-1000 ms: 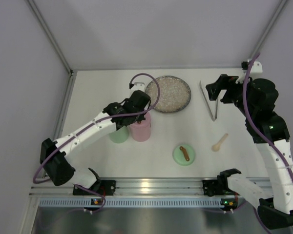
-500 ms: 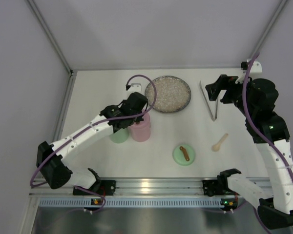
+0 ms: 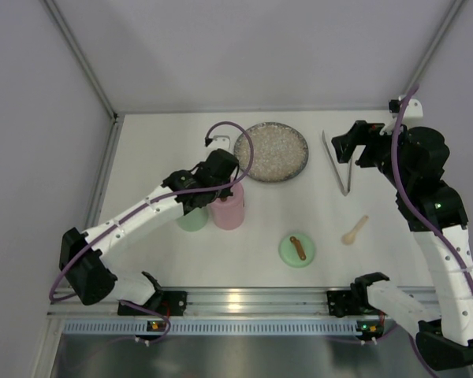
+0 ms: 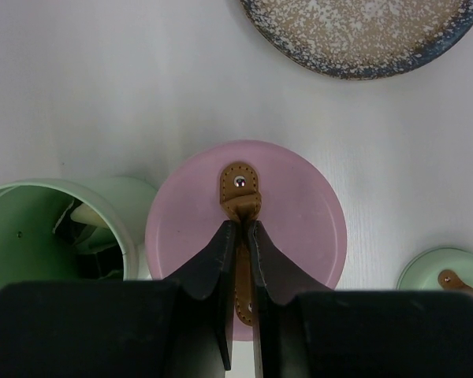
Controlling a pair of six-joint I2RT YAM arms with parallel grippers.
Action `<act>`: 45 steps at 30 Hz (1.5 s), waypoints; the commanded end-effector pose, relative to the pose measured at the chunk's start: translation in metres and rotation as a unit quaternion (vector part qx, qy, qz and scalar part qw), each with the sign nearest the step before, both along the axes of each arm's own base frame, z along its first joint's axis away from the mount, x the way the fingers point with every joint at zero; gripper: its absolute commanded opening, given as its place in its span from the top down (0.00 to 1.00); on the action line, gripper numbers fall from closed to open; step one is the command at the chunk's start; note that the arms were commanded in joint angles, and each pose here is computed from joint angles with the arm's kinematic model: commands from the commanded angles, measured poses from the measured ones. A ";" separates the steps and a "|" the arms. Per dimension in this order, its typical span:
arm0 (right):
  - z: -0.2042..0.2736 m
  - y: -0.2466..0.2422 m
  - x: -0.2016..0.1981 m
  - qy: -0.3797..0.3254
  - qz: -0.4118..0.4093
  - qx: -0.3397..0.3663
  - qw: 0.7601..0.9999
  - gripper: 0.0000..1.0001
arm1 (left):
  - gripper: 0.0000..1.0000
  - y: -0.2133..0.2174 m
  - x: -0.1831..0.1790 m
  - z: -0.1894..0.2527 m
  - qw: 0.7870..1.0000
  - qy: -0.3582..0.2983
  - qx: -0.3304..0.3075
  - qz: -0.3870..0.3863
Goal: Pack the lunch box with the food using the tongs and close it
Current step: Close the box lid on the packing box, then adjust the box lid on the packing box.
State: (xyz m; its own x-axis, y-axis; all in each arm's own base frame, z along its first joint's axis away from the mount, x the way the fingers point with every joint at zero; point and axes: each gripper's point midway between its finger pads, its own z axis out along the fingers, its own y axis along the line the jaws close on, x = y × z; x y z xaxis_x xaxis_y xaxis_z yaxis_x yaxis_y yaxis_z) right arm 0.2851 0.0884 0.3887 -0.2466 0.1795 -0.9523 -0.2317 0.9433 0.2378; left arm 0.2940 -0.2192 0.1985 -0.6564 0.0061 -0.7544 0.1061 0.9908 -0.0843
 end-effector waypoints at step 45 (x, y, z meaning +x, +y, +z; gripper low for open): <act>0.011 0.023 -0.006 -0.052 0.064 0.020 0.996 0.11 | 0.32 -0.026 0.013 0.040 0.944 -0.330 -0.021 0.022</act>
State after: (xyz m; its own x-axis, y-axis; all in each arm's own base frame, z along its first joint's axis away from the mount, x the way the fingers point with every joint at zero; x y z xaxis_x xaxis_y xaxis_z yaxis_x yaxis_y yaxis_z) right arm 0.2843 0.1045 0.3851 -0.2249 0.1763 -0.9583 -0.3265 0.9130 0.2446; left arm 0.2989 -0.2509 0.2435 -0.1371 0.0189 -0.9904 0.1694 0.9855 -0.0047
